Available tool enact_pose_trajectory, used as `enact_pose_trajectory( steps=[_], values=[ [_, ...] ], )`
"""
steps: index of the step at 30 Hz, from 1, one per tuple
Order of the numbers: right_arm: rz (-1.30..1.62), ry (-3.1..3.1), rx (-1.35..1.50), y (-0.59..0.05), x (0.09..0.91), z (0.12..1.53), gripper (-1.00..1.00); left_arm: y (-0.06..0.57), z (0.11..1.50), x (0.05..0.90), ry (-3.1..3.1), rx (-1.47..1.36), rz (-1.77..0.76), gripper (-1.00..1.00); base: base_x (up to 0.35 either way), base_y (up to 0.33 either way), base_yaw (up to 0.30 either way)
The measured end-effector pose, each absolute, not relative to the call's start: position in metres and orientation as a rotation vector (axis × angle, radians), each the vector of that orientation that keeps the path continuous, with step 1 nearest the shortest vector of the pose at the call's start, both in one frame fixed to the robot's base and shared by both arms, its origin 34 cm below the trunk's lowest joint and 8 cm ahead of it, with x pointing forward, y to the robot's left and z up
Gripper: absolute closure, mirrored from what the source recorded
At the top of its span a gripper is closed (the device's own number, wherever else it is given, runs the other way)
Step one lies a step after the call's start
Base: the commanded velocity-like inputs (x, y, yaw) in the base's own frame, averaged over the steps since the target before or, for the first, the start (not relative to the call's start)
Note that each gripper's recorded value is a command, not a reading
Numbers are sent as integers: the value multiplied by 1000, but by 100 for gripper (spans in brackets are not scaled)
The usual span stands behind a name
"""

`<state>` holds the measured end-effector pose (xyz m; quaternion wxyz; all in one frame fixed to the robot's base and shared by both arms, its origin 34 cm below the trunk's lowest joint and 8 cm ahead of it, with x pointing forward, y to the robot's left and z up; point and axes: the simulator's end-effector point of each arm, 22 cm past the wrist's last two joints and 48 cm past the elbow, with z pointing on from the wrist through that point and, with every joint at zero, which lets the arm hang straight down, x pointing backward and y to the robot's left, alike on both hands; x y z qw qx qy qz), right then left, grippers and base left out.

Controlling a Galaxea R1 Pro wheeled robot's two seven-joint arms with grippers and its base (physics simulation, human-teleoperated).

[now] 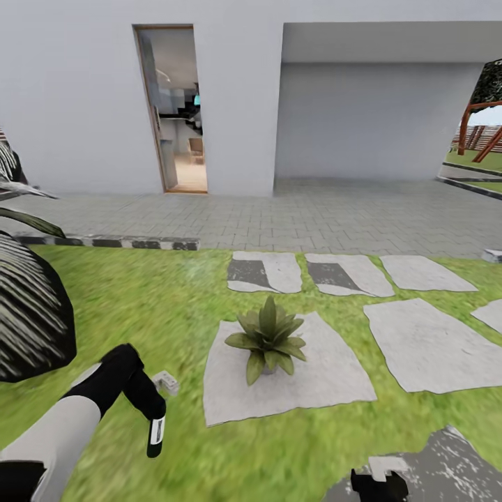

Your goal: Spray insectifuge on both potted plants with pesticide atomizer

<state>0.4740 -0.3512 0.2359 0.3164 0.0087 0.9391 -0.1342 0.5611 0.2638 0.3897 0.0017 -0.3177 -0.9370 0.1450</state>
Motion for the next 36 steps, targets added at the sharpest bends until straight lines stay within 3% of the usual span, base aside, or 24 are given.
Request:
enact_pose_trajectory(
  steps=[8,26,36],
  values=[
    [-352,2471,27,-351,474,236,-100,257,389,560,-2934,-1008,463,100,336,0,-29],
    [-356,2476,32,-352,473,234,-100,262,379,550,-2912,-1004,449,100,327,-47,-233],
    [-356,2482,31,-352,471,232,-100,283,373,545,-2907,-962,420,100,30,-11,-46]
  ],
)
